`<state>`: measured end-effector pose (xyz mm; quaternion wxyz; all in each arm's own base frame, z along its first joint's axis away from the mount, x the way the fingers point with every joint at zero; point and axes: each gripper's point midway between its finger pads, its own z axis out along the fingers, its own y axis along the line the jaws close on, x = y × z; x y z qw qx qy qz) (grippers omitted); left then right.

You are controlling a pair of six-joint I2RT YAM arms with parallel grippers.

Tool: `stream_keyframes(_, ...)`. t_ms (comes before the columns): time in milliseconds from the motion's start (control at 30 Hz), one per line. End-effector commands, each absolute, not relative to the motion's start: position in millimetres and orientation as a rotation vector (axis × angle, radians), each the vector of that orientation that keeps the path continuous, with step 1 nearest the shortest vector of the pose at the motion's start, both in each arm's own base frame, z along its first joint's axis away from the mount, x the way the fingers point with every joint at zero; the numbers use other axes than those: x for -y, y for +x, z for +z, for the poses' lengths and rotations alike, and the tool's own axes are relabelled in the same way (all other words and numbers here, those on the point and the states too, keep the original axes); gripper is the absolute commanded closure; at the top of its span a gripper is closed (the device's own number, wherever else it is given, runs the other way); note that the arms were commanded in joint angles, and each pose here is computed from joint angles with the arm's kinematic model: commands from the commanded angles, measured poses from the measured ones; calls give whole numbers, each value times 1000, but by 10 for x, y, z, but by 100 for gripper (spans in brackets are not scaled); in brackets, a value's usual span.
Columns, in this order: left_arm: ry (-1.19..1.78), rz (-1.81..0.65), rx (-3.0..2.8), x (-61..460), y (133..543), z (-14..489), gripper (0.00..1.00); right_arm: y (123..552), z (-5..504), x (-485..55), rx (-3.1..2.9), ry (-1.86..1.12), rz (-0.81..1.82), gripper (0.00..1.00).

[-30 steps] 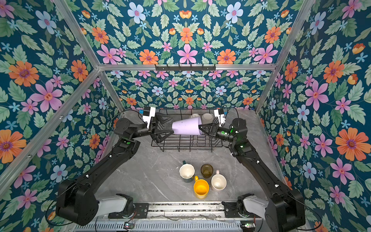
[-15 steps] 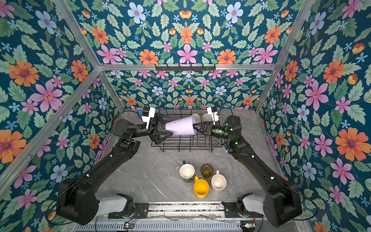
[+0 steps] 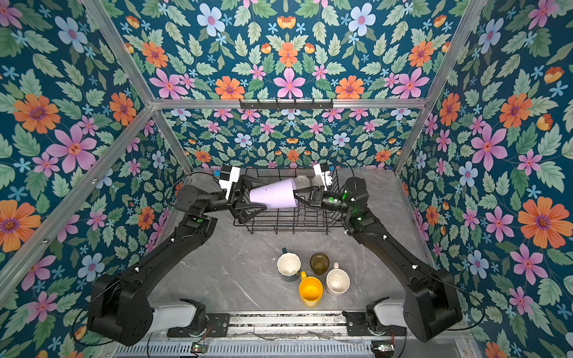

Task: Load cups into a dish rack
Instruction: Place the cup upside down at the dish rack.

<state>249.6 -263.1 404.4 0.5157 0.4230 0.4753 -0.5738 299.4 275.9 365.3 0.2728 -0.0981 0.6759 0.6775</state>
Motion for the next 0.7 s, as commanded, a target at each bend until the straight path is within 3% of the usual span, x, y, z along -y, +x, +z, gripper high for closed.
stream_keyframes(0, 1043, -1369, -1093, 2620, 2438, 4108, 0, 2985, 3795, -2800, -1749, -300, 1840, 100)
stream_keyframes(667, 1051, -1381, -1093, 2625, 2425, 4100, 2, 2990, 3847, -2963, -1714, -321, 1919, 100)
